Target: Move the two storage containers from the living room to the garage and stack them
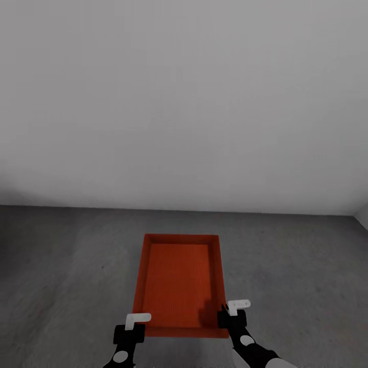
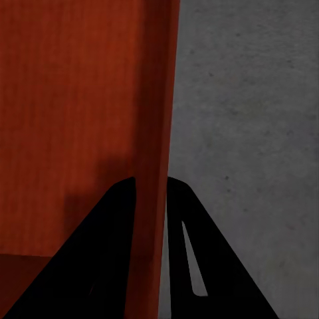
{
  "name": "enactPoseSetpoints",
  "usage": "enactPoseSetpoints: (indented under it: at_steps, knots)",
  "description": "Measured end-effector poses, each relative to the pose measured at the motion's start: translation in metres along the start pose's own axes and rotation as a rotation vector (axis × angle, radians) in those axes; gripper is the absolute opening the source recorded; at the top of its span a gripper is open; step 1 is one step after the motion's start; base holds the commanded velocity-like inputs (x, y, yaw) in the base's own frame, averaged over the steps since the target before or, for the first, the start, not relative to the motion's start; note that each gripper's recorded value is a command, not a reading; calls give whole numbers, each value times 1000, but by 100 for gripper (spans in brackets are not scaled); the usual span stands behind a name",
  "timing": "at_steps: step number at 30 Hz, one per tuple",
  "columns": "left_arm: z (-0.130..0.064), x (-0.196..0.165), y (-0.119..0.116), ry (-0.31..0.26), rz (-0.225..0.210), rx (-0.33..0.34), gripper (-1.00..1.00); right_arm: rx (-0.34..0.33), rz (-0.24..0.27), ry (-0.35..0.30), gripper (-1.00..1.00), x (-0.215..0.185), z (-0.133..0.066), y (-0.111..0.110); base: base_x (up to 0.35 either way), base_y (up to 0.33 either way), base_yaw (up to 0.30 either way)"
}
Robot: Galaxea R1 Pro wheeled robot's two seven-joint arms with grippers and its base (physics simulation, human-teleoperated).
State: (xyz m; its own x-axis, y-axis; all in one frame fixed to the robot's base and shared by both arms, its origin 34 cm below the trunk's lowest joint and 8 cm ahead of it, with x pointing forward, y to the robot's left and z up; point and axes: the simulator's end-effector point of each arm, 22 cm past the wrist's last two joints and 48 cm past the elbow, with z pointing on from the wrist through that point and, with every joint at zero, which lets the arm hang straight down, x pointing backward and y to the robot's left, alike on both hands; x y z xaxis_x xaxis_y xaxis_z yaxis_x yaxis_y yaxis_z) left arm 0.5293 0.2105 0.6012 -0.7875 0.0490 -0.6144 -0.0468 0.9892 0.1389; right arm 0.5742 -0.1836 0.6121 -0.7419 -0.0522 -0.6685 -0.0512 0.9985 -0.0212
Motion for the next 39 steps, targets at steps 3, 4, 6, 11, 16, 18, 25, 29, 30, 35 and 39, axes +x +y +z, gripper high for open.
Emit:
enactPoseSetpoints:
  at_steps: [3, 4, 6, 11, 16, 18, 25, 29, 30, 35, 39]
  knots:
    - [0, 2, 0, 5, 1, 0, -100, 0, 0, 5, -100, 3, 1, 0, 0, 0, 0]
    - [1, 3, 0, 6, 1, 0, -100, 0, 0, 6, -100, 3, 1, 0, 0, 0, 0]
    - [1, 5, 0, 9, 1, 0, -100, 0, 0, 10, -100, 5, 1, 0, 0, 0, 0]
    - [2, 9, -1, 17, 2, 1, -100, -1, 0, 18, -100, 9, 2, 0, 0, 0, 0]
    - [2, 13, -1, 25, 3, 1, -100, -1, 0, 25, -100, 14, 3, 1, 0, 0, 0]
    - [3, 15, -1, 28, 4, 1, -100, -2, 0, 29, -100, 16, 3, 1, 0, 0, 0]
    - [4, 20, -2, 39, 6, 2, -100, -2, 1, 40, -100, 22, 4, 1, 0, 0, 0]
    - [4, 23, -2, 44, 6, 2, -100, -2, 1, 45, -100, 25, 5, 1, 0, 0, 0]
    - [4, 24, -2, 46, 6, 2, -100, -3, 1, 46, -100, 26, 5, 1, 0, 0, 0]
    - [5, 28, -2, 54, 8, 2, -100, -3, 1, 54, -100, 30, 5, 2, 0, 0, 0]
    - [5, 32, -2, 60, 8, 3, -100, -3, 1, 61, -100, 33, 6, 2, 0, 0, 0]
